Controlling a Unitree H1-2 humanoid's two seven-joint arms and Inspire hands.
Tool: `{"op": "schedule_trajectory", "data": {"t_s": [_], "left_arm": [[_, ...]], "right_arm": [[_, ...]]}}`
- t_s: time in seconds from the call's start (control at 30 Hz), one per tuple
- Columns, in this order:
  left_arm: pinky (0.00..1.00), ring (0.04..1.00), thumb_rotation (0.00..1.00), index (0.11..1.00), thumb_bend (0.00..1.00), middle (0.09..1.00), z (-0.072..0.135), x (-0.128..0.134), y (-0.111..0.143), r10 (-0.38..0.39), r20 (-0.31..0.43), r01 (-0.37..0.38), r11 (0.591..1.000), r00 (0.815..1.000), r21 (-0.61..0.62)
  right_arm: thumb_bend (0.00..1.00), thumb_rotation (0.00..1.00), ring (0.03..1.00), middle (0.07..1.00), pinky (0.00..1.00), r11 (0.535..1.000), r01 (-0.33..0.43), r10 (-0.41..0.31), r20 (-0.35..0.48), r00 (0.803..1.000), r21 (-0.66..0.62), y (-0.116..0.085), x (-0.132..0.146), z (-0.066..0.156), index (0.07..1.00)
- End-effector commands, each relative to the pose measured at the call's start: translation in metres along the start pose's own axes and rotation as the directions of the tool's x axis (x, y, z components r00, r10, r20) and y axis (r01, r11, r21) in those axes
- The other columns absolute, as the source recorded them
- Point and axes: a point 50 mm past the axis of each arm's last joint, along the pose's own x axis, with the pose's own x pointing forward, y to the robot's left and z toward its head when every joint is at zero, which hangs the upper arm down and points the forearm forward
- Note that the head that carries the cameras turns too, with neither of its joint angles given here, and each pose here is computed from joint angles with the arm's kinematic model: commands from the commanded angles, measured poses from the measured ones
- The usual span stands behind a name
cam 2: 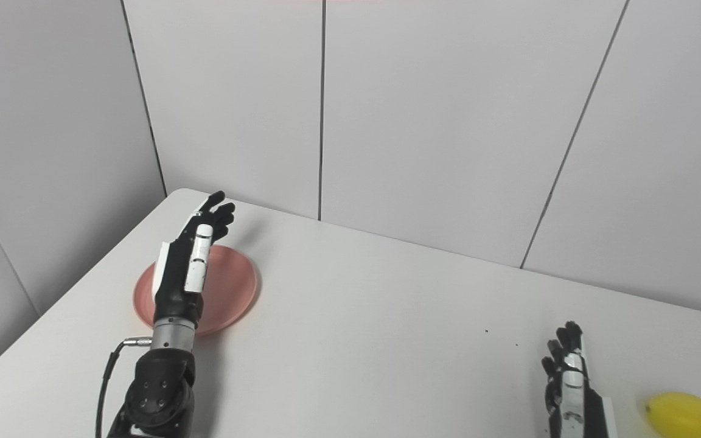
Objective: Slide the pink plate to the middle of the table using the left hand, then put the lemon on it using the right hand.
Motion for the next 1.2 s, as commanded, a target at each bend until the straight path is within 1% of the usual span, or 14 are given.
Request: {"op": "schedule_trajectory", "data": {"t_s": [0.0,0.07,0.17,0.33,0.47,0.57,0.73,0.8,0.9,0.93,1.03,1.17], "left_arm": [[0.86,0.826,1.00,0.815,0.56,0.807,0.016,0.015,0.005,0.025,0.089,-0.026,1.000,0.996,0.014],[0.86,0.822,1.00,0.813,0.55,0.808,0.015,0.018,0.013,0.048,0.092,-0.052,0.998,0.995,0.035],[0.84,0.797,1.00,0.801,0.54,0.793,0.012,0.024,0.025,0.084,0.084,-0.088,0.995,0.993,0.051],[0.85,0.830,1.00,0.833,0.57,0.825,0.007,0.032,0.049,0.073,0.068,-0.079,0.993,0.995,0.093],[0.86,0.837,1.00,0.834,0.58,0.831,0.005,0.035,0.066,0.104,0.052,-0.108,0.990,0.993,0.086],[0.88,0.842,1.00,0.832,0.60,0.833,0.000,0.037,0.080,0.125,0.035,-0.128,0.985,0.992,0.115],[0.83,0.834,1.00,0.835,0.62,0.827,-0.006,0.039,0.098,0.145,0.019,-0.146,0.977,0.989,0.155],[0.83,0.832,1.00,0.833,0.63,0.825,-0.009,0.039,0.101,0.151,0.011,-0.151,0.976,0.988,0.156],[0.84,0.833,1.00,0.827,0.63,0.823,-0.013,0.039,0.103,0.156,-0.008,-0.153,0.976,0.988,0.152],[0.85,0.834,1.00,0.827,0.63,0.823,-0.013,0.038,0.101,0.158,-0.014,-0.155,0.977,0.987,0.147],[0.85,0.830,1.00,0.827,0.60,0.813,-0.012,0.036,0.097,0.161,-0.019,-0.156,0.977,0.987,0.147],[0.84,0.833,1.00,0.827,0.59,0.820,-0.011,0.033,0.093,0.174,-0.033,-0.166,0.973,0.984,0.159]], "right_arm": [[0.30,1.00,1.000,1.000,1.00,1.000,-0.024,0.024,0.052,0.998,0.003,0.002,0.005,0.016,1.000],[0.29,1.00,1.000,1.000,1.00,1.000,-0.028,0.028,0.053,0.998,0.005,0.003,0.005,0.016,1.000],[0.31,1.00,1.000,1.000,1.00,0.999,-0.032,0.032,0.048,0.998,0.005,0.004,0.005,0.016,1.000],[0.31,1.00,1.000,1.000,1.00,0.999,-0.034,0.034,0.050,0.998,0.000,0.004,0.005,0.016,1.000],[0.31,1.00,1.000,1.000,1.00,0.999,-0.035,0.035,0.050,0.998,0.005,0.005,0.004,0.016,1.000],[0.30,1.00,1.000,1.000,1.00,1.000,-0.030,0.030,0.051,0.998,0.008,0.006,0.004,0.017,1.000],[0.31,1.00,1.000,1.000,1.00,1.000,-0.026,0.025,0.054,0.998,0.016,0.006,0.003,0.017,1.000],[0.31,1.00,1.000,1.000,1.00,1.000,-0.027,0.026,0.054,0.998,0.016,0.005,0.003,0.016,1.000],[0.33,1.00,1.000,1.000,1.00,1.000,-0.026,0.025,0.053,0.998,0.014,0.004,0.003,0.016,1.000],[0.34,1.00,1.000,1.000,1.00,1.000,-0.022,0.022,0.057,0.998,0.004,0.003,0.004,0.015,1.000],[0.32,1.00,1.000,1.000,1.00,1.000,-0.019,0.020,0.064,0.998,-0.020,0.000,0.005,0.013,1.000],[0.35,1.00,1.000,1.000,1.00,1.000,-0.019,0.021,0.069,0.997,-0.020,0.000,0.005,0.013,1.000]]}}
